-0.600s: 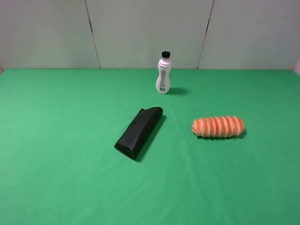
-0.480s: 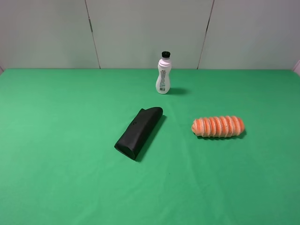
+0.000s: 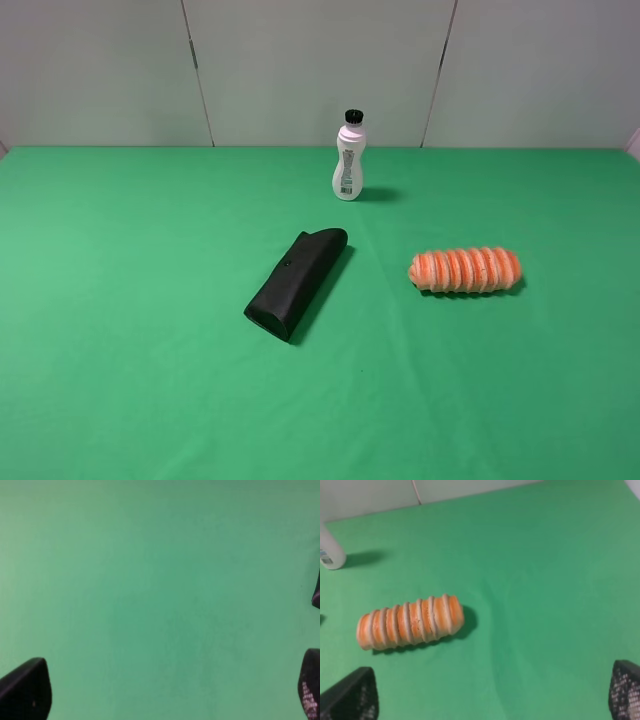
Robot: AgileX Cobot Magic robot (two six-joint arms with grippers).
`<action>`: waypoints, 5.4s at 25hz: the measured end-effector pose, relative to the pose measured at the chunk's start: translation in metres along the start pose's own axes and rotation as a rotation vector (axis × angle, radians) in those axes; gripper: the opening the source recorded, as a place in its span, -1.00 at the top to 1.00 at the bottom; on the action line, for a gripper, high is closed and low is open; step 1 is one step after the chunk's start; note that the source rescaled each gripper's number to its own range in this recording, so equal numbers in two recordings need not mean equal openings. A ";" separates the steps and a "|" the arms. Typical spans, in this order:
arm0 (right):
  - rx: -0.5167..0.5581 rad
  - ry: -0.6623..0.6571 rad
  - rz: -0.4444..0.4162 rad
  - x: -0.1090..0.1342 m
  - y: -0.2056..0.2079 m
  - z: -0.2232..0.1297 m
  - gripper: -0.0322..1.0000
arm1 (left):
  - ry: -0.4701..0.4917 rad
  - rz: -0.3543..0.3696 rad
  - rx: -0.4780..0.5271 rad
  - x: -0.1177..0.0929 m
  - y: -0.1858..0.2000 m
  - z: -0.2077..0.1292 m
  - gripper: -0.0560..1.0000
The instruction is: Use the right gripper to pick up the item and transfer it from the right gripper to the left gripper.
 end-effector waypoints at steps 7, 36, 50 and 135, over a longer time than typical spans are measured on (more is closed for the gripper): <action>-0.001 0.000 0.000 0.000 0.000 0.000 -1.00 | 0.000 0.000 0.000 0.000 0.000 0.000 -0.96; 0.254 0.111 -0.056 -0.003 -0.063 0.061 -1.00 | 0.000 0.000 0.000 0.000 0.000 0.000 -0.96; 0.609 0.700 0.343 0.027 -0.210 0.078 -1.00 | -0.001 -0.001 0.000 0.000 0.000 0.000 -0.96; 0.719 1.276 0.801 0.053 -0.354 -0.023 0.75 | -0.001 -0.001 0.000 0.000 0.000 0.000 -0.96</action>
Point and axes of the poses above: a point on each arm's last joint axis where the gripper is mounted, y pointing back along that axis away from the gripper, x along the wrist's bending axis when the last joint is at zero, z = x × y, the point moved 3 cm from there along -y, pointing out along that axis toward the gripper, and after that the axes turned 7 degrees about y, right-handed, at the moved point
